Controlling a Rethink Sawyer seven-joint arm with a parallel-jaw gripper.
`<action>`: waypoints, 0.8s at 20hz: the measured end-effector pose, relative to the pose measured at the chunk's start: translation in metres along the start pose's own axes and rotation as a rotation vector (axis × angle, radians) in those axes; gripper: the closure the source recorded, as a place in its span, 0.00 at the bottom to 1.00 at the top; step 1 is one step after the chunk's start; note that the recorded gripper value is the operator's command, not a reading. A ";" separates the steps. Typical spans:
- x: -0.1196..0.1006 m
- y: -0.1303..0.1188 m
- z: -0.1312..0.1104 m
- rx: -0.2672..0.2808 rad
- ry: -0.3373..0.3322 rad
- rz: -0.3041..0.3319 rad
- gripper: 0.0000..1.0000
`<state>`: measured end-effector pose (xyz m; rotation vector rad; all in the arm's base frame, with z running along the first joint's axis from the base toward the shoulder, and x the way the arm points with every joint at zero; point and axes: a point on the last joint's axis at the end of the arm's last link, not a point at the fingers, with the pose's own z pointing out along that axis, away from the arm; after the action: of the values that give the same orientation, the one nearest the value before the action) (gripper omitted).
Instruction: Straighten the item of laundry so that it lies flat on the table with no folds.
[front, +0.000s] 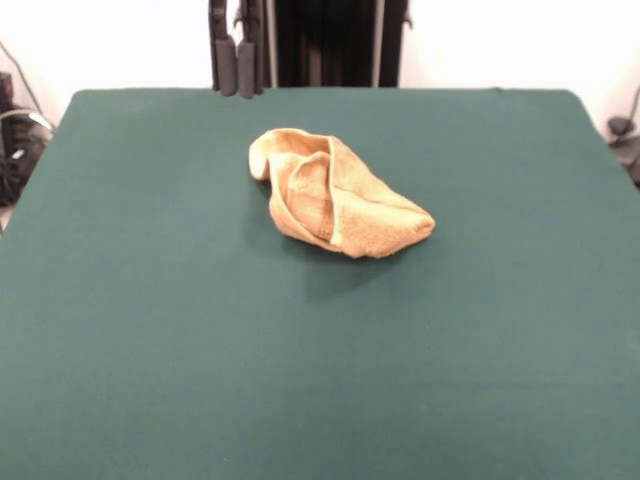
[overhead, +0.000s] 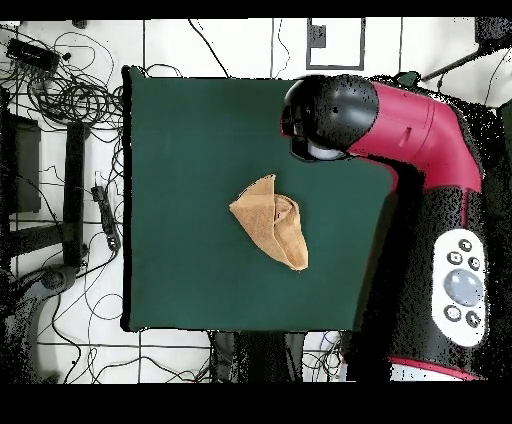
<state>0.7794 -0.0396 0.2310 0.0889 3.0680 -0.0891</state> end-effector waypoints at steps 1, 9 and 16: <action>0.000 0.001 0.000 -0.001 0.000 -0.001 1.00; 0.000 0.031 -0.005 -0.011 -0.002 -0.023 1.00; 0.002 0.047 -0.008 -0.010 -0.002 -0.033 1.00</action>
<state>0.7794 0.0077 0.2365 0.0382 3.0678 -0.0761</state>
